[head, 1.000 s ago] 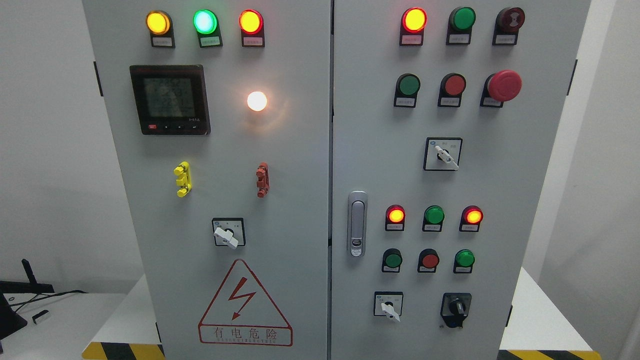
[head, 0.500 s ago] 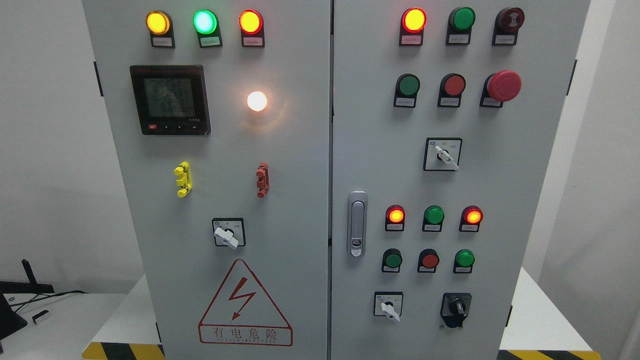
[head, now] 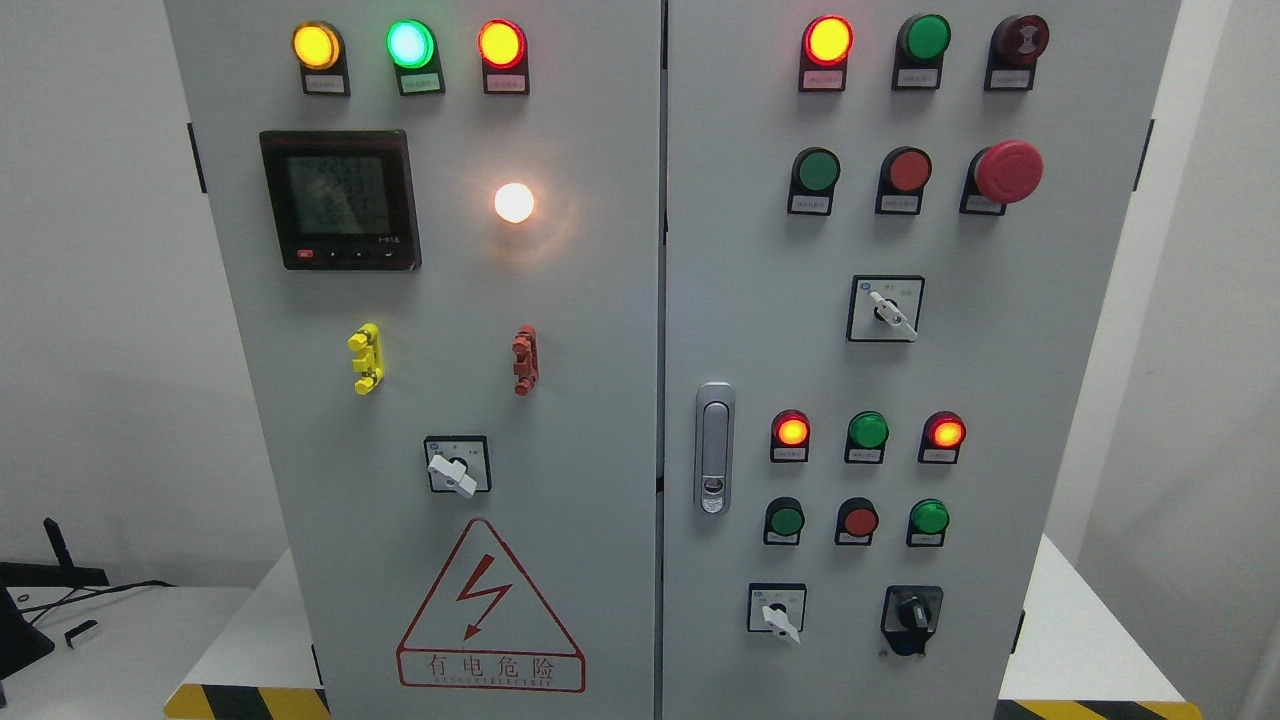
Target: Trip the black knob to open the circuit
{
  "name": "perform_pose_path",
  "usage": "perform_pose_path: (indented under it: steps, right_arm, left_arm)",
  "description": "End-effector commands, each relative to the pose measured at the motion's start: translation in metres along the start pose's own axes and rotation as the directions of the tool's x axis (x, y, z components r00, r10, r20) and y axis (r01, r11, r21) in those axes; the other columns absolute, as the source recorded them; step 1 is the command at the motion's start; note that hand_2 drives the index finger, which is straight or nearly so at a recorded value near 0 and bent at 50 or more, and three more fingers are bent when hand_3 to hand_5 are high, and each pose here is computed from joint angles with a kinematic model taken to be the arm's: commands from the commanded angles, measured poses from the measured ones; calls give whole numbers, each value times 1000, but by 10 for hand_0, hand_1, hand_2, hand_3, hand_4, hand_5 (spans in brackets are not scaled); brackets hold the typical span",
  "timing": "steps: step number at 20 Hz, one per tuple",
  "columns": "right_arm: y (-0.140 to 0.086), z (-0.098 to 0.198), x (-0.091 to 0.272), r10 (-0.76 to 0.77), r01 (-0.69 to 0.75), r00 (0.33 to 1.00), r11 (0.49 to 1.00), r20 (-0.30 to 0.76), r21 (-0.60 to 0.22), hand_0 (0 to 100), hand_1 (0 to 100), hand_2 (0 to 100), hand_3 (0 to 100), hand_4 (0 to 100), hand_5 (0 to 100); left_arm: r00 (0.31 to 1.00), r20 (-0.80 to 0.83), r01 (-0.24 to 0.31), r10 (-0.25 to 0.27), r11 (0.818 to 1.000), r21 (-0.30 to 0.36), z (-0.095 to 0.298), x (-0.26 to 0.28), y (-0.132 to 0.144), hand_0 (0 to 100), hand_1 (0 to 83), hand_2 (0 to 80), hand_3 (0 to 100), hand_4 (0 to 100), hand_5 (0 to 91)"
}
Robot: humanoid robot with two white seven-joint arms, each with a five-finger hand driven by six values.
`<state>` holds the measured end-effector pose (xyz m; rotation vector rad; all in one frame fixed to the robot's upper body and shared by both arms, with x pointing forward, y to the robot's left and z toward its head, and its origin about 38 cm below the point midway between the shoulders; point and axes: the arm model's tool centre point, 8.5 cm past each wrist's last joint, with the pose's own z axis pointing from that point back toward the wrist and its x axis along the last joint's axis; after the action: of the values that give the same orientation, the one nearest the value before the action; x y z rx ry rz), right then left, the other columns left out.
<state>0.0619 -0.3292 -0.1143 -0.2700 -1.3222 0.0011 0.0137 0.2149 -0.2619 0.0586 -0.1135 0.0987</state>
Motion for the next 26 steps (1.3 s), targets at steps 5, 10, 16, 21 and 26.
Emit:
perform_pose_path:
  steps: [5, 10, 16, 21, 26]
  right_arm:
    - [-16, -54, 169, 22, 14, 854, 998, 520, -64, 407, 413, 321, 711, 786, 865]
    - [-19, -75, 206, 19, 33, 835, 996, 549, -83, 395, 471, 321, 751, 819, 945]
    - [-21, -103, 242, 9, 78, 818, 989, 575, -126, 358, 588, 306, 747, 867, 975]
    - [-18, -132, 266, 36, 70, 834, 983, 551, -170, 331, 652, 291, 742, 884, 983]
    - [-7, -149, 281, 37, 59, 847, 985, 530, -162, 347, 656, 320, 770, 915, 992]
  left_arm:
    - [1000, 1, -5, 5, 1000, 1, 0, 0, 0, 120, 389, 0, 0, 0, 0]
    - [1000, 1, -5, 5, 1000, 1, 0, 0, 0, 120, 389, 0, 0, 0, 0]
    - [1000, 1, -5, 5, 1000, 1, 0, 0, 0, 120, 389, 0, 0, 0, 0]
    - [1000, 1, -5, 5, 1000, 1, 0, 0, 0, 120, 389, 0, 0, 0, 0]
    - [1000, 1, -5, 5, 1000, 2, 0, 0, 1, 120, 389, 0, 0, 0, 0]
